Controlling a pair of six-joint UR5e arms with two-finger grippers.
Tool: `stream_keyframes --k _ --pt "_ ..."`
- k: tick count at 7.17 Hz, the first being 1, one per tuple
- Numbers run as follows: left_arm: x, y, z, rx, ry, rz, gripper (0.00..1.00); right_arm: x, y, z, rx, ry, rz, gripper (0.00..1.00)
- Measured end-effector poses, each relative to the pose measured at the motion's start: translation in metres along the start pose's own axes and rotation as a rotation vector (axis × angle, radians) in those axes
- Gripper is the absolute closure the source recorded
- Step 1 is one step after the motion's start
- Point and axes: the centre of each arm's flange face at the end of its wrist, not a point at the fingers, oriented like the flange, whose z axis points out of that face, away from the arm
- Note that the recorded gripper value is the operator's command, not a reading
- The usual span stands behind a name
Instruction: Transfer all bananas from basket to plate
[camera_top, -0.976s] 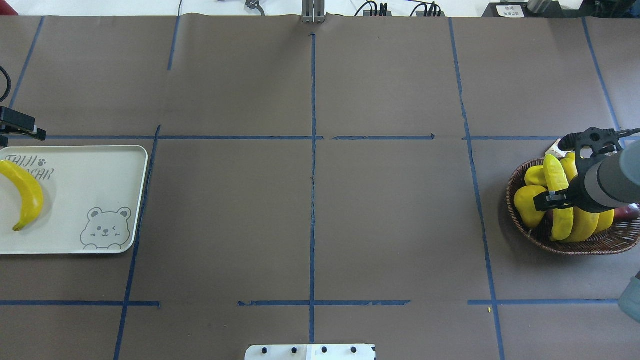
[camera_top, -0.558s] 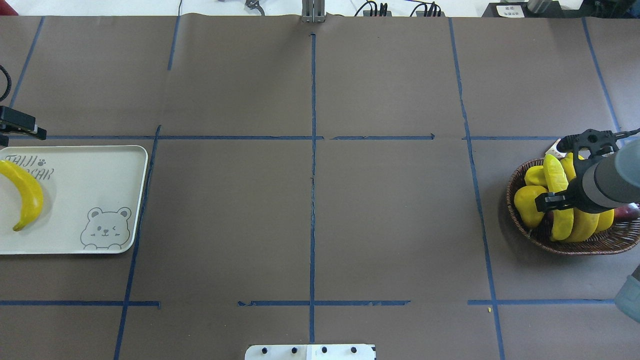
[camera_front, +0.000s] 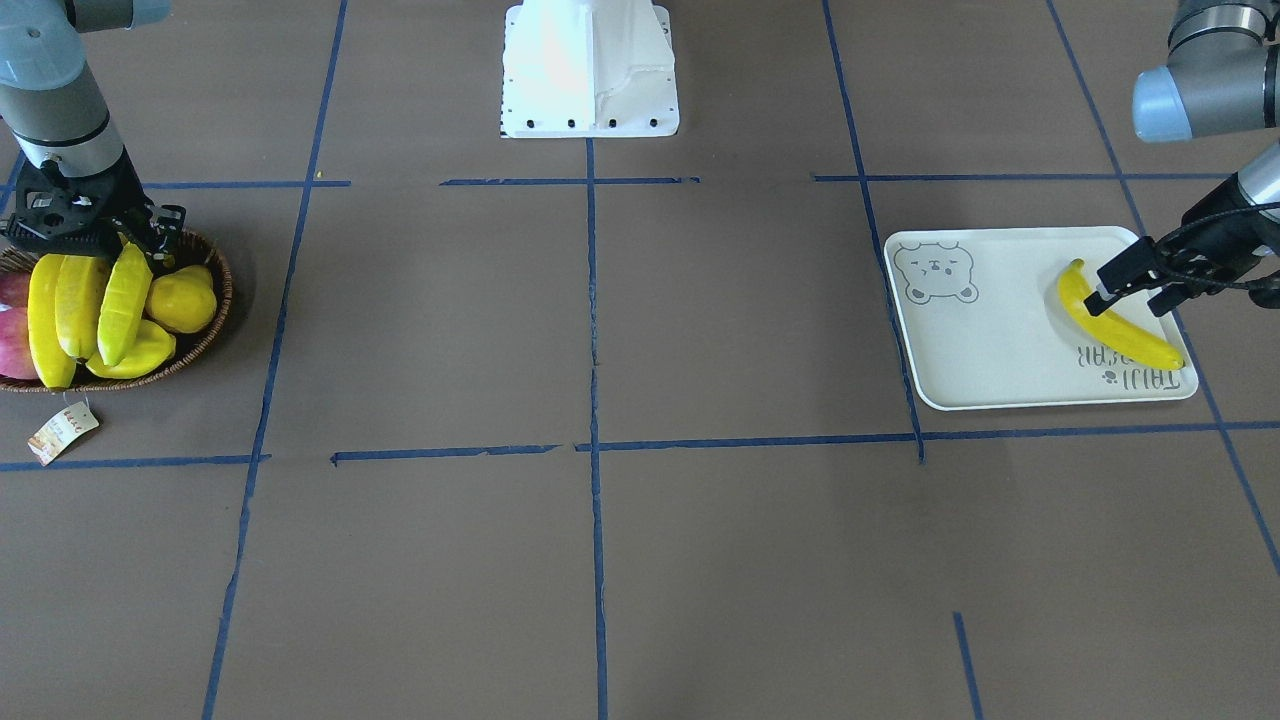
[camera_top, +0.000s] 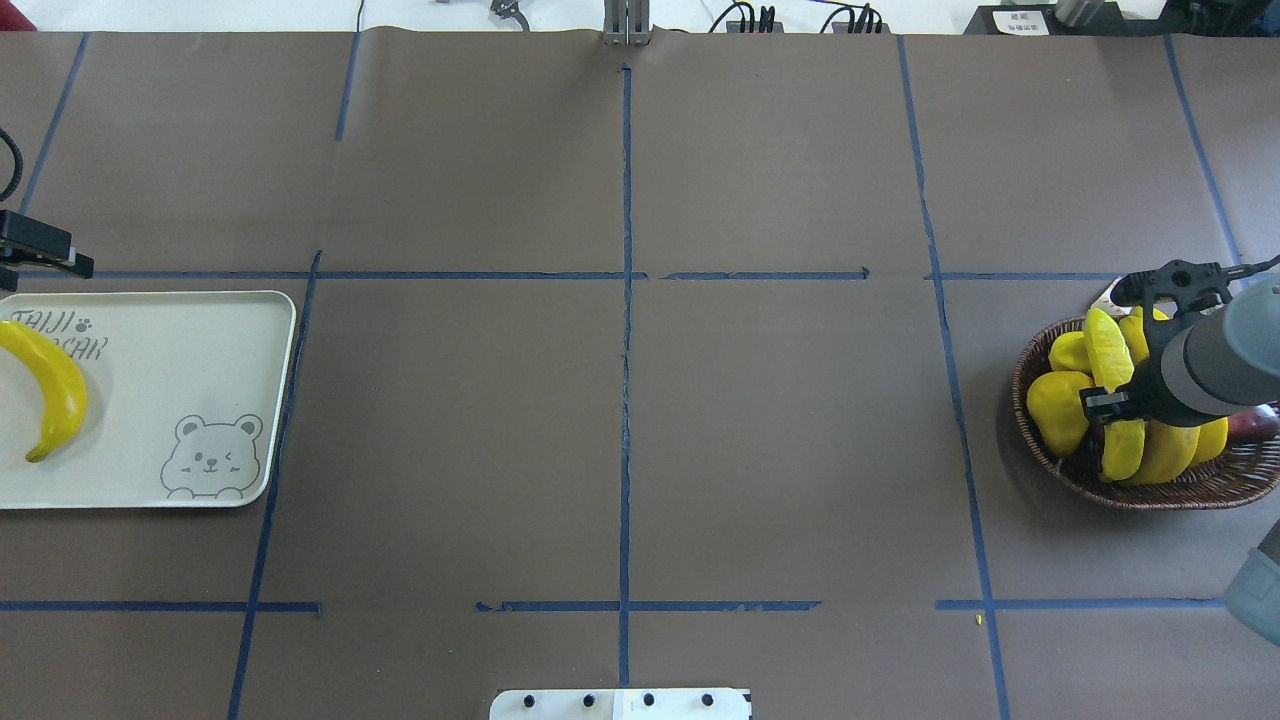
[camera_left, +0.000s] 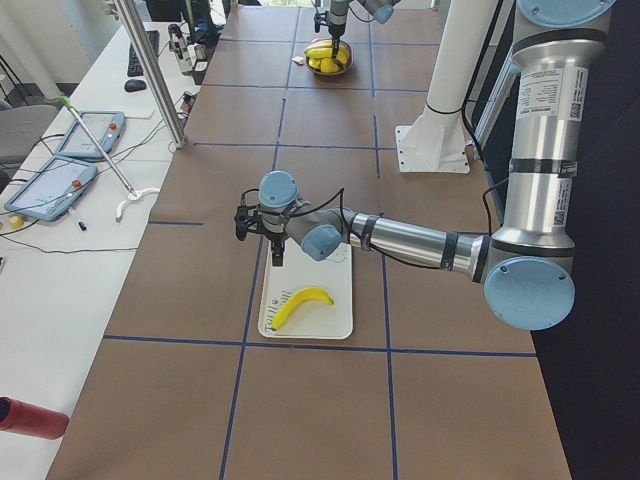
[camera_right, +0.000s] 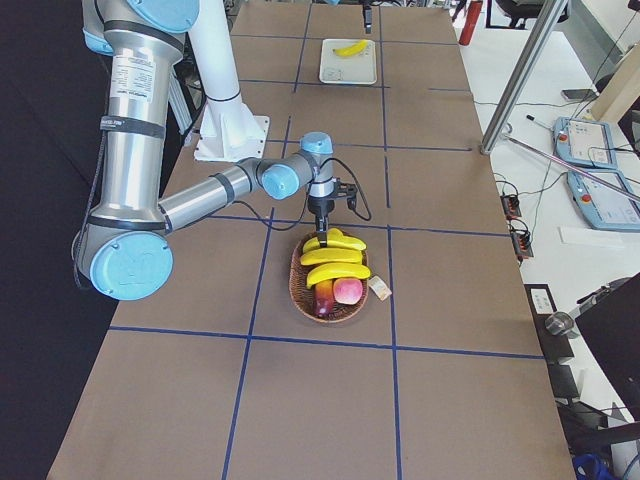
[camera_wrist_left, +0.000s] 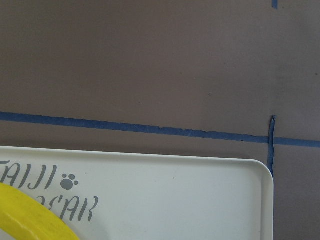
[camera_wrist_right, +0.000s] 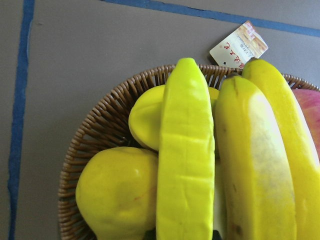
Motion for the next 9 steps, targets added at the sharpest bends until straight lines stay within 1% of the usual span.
stream_keyframes --k 1,2,3,4,5,6,7,8,9 --pt "0.000 0.000 0.000 0.001 0.000 0.000 0.01 -0.001 0.000 -0.001 -0.004 -0.006 0.001 0.99" --pt "0.001 0.000 -0.001 0.001 0.001 -0.001 0.01 0.001 -0.003 -0.006 -0.003 -0.020 0.010 0.99" --pt "0.001 0.001 -0.001 0.002 0.001 0.000 0.01 0.006 -0.008 -0.023 0.006 -0.052 0.027 0.99" --pt "0.001 0.001 -0.002 0.002 0.002 0.000 0.01 0.009 -0.013 -0.053 0.023 -0.116 0.042 0.98" --pt "0.002 0.001 -0.002 0.003 0.003 0.001 0.01 0.006 -0.019 -0.087 0.036 -0.203 0.047 0.98" --pt "0.004 0.002 -0.002 0.003 0.004 0.002 0.01 -0.008 -0.029 -0.115 0.048 -0.290 0.033 0.98" --pt "0.014 -0.002 -0.002 0.005 0.014 0.004 0.01 -0.039 -0.044 -0.134 0.061 -0.361 0.001 0.98" --pt "0.042 -0.008 0.001 0.003 0.040 -0.010 0.01 -0.085 -0.059 -0.149 0.071 -0.428 -0.028 0.98" --pt "0.085 -0.011 0.006 -0.003 0.087 -0.043 0.01 -0.135 -0.069 -0.166 0.075 -0.505 -0.020 0.98"
